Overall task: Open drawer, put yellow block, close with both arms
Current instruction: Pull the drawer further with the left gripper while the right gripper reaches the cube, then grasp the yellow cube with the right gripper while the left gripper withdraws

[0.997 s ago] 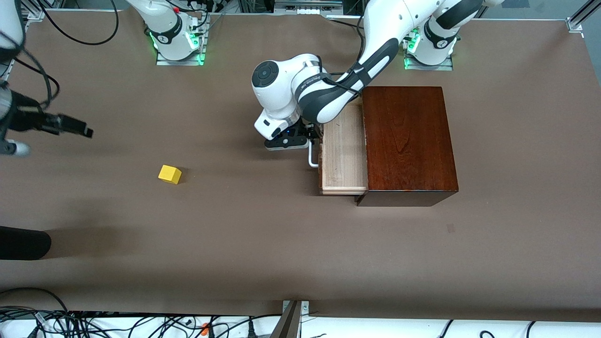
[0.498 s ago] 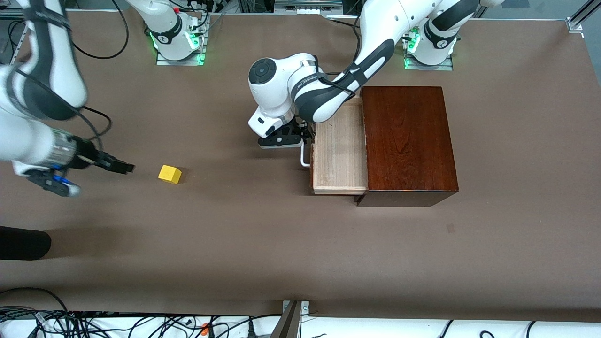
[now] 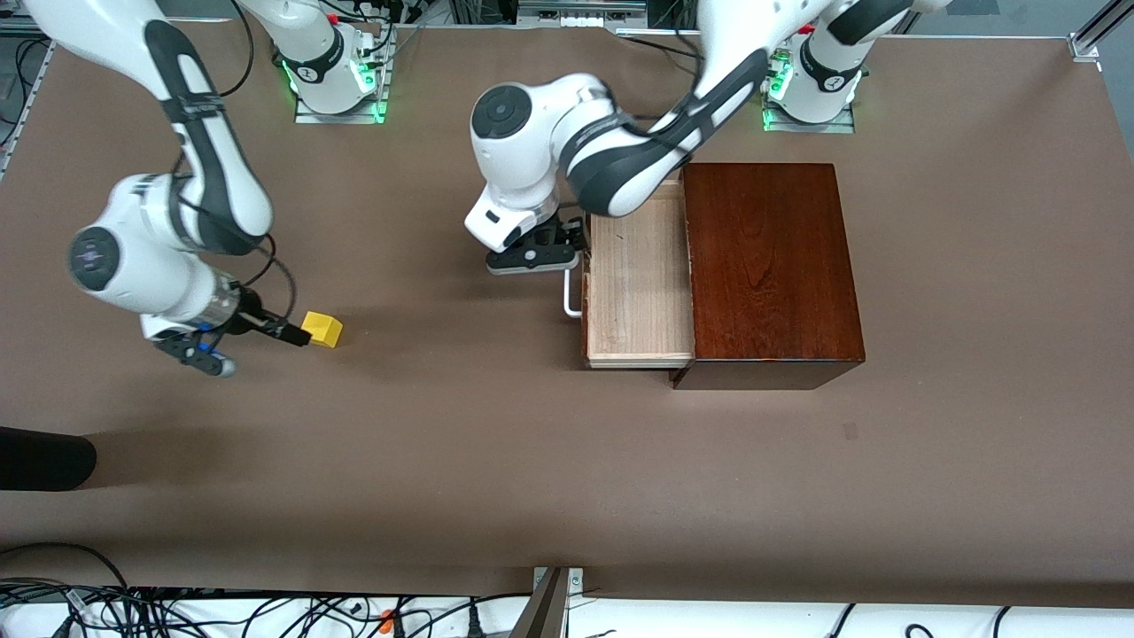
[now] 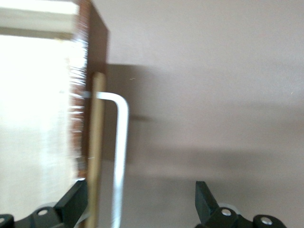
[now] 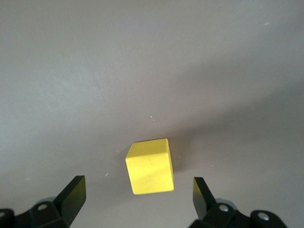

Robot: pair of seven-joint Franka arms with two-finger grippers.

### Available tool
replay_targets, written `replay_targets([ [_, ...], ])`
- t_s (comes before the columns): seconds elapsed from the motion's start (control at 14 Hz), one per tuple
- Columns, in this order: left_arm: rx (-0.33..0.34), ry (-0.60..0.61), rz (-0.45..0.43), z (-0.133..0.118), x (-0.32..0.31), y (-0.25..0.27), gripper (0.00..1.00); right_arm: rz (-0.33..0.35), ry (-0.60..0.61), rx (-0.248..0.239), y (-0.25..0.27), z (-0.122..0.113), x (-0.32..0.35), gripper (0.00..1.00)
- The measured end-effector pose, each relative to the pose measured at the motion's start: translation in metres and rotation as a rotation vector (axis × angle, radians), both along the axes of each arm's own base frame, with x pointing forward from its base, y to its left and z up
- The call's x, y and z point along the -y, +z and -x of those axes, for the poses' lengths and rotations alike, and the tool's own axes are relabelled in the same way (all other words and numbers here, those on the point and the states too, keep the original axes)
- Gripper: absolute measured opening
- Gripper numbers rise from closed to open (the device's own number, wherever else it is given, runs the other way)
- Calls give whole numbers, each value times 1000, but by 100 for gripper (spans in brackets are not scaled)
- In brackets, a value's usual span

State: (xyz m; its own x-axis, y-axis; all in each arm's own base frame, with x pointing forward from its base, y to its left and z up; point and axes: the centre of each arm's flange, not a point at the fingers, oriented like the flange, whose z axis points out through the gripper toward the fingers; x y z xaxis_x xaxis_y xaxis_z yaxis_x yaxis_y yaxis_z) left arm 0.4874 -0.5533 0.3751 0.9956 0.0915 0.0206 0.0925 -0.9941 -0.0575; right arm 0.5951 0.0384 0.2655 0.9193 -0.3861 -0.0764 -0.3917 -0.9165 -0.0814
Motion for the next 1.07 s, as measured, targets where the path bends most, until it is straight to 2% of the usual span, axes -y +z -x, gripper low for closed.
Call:
replay_targets([
  [0.21, -32, -2, 39, -26, -57, 71, 100, 10, 58, 22, -33, 16, -7, 100],
  [0.5, -28, 26, 59, -53, -150, 135, 100, 12, 133, 6, -64, 22, -4, 100],
  [0.71, -21, 77, 48, -66, -197, 155, 100, 21, 148, 51, -81, 19, -2, 97],
  [1.0, -49, 73, 59, -84, -244, 165, 100, 25, 182, 63, -90, 18, -2, 56],
  [1.07, -64, 55, 73, -88, -263, 170, 100, 25, 200, 66, -89, 18, -2, 56],
])
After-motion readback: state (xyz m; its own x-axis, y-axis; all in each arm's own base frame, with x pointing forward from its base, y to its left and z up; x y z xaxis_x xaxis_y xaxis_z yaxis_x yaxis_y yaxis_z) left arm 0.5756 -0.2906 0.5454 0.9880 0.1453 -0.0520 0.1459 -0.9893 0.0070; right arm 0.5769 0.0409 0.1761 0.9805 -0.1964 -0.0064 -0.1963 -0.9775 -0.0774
